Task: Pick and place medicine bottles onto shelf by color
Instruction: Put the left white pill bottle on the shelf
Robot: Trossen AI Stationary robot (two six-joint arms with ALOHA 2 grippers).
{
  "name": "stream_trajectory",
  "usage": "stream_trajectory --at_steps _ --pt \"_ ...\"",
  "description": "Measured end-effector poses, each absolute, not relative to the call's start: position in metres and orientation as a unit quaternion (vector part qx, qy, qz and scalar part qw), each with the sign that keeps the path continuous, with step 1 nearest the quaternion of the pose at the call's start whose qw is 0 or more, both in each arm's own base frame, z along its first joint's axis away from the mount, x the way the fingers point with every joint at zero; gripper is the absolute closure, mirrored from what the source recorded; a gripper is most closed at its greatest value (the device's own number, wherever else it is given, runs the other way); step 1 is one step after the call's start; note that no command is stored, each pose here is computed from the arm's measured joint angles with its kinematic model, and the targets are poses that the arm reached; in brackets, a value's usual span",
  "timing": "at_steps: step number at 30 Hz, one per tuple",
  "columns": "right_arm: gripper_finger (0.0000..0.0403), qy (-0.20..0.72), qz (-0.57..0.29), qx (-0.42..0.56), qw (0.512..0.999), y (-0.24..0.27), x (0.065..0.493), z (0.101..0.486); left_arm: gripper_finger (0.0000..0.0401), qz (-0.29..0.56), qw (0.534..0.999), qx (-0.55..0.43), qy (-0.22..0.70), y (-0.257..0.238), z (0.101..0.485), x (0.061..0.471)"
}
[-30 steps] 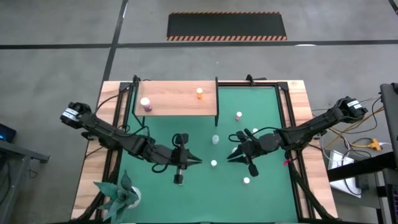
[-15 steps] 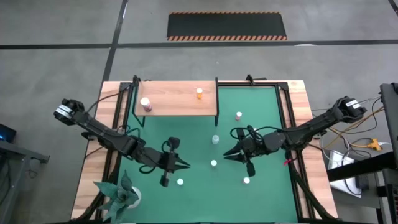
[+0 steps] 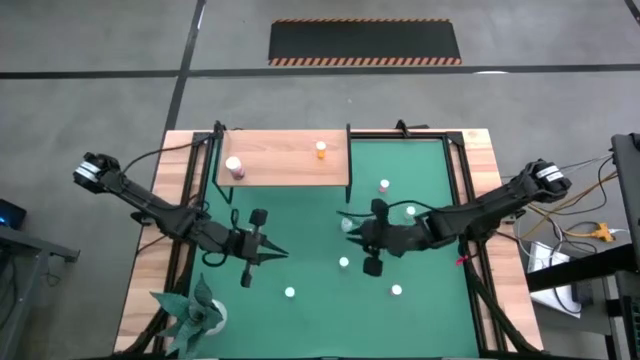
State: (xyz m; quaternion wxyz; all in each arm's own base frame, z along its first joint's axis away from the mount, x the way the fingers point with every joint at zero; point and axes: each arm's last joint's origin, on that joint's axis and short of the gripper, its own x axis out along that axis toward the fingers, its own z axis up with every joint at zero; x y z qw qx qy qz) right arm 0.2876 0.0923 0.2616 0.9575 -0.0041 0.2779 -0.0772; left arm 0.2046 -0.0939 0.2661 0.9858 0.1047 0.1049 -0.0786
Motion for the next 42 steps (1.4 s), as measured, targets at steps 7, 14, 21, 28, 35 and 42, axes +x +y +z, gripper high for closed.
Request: stream_trajectory --at_steps 7,14,21,28,35,42 --pt "0.0256 0.393 -0.146 0.020 0.908 0.084 0.305 0.239 0.0393 -0.076 0.990 0.090 0.073 -0.088 0.270 0.193" --pt "0.0180 0.438 -0.199 0.010 0.877 0.065 0.326 0.191 0.0393 -0.075 0.992 0.082 0.052 -0.086 0.276 0.189" --pt "0.0159 0.458 -0.234 0.020 0.857 0.049 0.340 0.170 0.0393 -0.075 0.992 0.082 0.054 -0.086 0.275 0.190" --pt "0.0190 0.465 -0.235 0.023 0.853 0.047 0.344 0.164 0.0393 -0.075 0.992 0.083 0.055 -0.086 0.274 0.190" --pt "0.0279 0.454 -0.241 0.039 0.857 0.047 0.343 0.166 0.0393 -0.076 0.992 0.082 0.051 -0.086 0.275 0.189" --pt "0.0287 0.451 -0.237 0.045 0.859 0.047 0.341 0.170 0.0393 -0.076 0.992 0.082 0.051 -0.086 0.275 0.189"
